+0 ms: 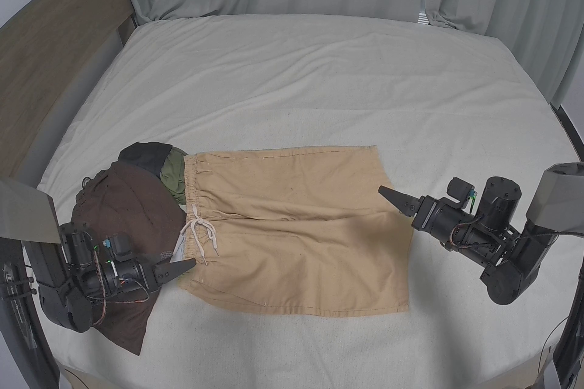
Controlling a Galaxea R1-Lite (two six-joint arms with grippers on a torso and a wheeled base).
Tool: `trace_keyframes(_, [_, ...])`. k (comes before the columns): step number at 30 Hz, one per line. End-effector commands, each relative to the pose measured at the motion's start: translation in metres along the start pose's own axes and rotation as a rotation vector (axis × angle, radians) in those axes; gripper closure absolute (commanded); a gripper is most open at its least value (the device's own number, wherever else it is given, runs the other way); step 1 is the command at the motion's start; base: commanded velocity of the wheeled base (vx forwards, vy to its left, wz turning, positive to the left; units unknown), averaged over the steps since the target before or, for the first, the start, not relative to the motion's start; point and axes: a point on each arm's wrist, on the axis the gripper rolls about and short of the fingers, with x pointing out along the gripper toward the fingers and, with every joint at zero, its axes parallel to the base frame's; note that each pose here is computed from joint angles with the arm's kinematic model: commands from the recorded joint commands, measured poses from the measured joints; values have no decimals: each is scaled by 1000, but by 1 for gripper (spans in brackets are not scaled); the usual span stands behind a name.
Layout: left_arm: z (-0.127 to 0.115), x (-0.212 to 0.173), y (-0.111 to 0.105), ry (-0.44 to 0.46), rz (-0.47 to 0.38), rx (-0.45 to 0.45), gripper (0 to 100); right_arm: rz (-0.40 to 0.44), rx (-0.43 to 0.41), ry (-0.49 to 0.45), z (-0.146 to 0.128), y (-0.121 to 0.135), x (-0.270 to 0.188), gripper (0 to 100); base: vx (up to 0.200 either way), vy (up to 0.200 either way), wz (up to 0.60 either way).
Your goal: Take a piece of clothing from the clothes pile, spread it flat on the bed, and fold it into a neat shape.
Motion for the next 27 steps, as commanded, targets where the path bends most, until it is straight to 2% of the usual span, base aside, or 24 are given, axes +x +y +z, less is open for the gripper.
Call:
trace_keyframes(1, [-13,0,10,34,24,-49,0,2,-8,0,0,1,0,0,0,0,0])
trace_keyframes(6, [-22,1,18,56,42,-78,0,-2,-23,2,-1,0,0,0,0,0,0])
trace_keyframes(14, [-47,1,37,112,65,-58,0,-2,-23,4,-1,-1,0,0,0,0,0])
trace_keyframes(27, [-61,18,55,127,78,-107,0,-2,-24,4,-1,-1,0,0,0,0,0])
